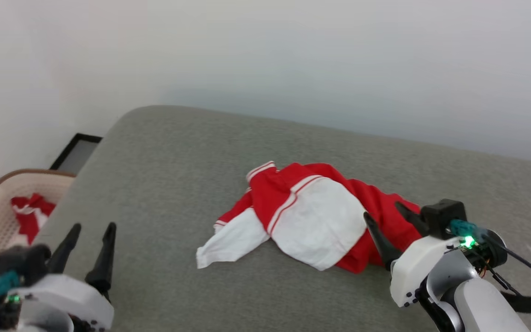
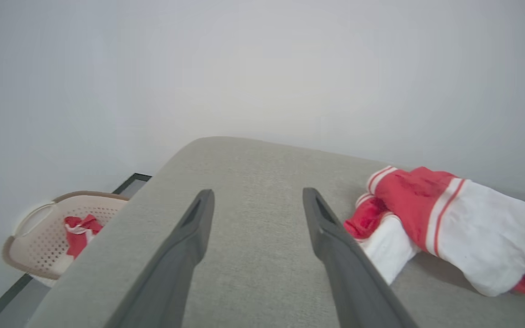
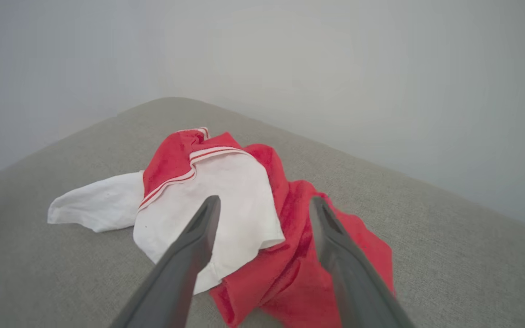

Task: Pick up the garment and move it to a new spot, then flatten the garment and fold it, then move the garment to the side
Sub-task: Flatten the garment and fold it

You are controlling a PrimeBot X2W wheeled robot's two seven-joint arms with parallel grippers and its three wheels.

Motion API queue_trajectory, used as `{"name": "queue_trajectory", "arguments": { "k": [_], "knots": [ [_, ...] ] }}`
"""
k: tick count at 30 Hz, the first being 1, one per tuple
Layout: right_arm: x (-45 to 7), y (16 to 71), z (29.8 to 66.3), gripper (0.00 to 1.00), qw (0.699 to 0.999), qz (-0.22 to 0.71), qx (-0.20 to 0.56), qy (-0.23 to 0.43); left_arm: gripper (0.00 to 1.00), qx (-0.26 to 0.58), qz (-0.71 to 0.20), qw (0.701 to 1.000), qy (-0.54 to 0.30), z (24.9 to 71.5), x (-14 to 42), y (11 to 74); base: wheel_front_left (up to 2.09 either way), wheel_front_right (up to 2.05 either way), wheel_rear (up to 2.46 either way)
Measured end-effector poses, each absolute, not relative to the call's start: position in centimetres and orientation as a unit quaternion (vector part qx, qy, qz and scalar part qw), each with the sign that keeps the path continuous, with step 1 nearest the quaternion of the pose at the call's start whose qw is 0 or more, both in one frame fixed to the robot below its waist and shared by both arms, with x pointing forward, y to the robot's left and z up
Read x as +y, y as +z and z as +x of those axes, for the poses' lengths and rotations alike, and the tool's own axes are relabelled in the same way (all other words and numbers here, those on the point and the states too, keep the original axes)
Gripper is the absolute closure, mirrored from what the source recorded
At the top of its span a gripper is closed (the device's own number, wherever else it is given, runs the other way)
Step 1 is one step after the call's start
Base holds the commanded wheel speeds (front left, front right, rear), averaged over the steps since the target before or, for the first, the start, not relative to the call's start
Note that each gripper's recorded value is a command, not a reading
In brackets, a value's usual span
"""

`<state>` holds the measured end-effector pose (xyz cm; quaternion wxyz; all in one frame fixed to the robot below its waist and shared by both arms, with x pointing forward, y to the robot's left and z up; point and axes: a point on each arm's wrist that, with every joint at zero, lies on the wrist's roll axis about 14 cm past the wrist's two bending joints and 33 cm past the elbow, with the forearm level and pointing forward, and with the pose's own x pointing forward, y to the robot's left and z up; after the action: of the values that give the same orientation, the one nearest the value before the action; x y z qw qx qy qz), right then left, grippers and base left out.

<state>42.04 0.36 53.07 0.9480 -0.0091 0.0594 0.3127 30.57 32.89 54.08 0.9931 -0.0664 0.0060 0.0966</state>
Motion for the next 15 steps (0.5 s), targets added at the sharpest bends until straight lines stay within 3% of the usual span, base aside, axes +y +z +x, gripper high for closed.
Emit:
{"name": "queue_trajectory", "arguments": {
  "k": [15],
  "knots": [
    [2.8,49.3,44.2,0.0,0.923,-0.088,0.183,0.326,0.0,-0.053,-0.101,0.97,0.213,24.1,34.9,52.2,0.0,0.0,0.0]
  ]
}}
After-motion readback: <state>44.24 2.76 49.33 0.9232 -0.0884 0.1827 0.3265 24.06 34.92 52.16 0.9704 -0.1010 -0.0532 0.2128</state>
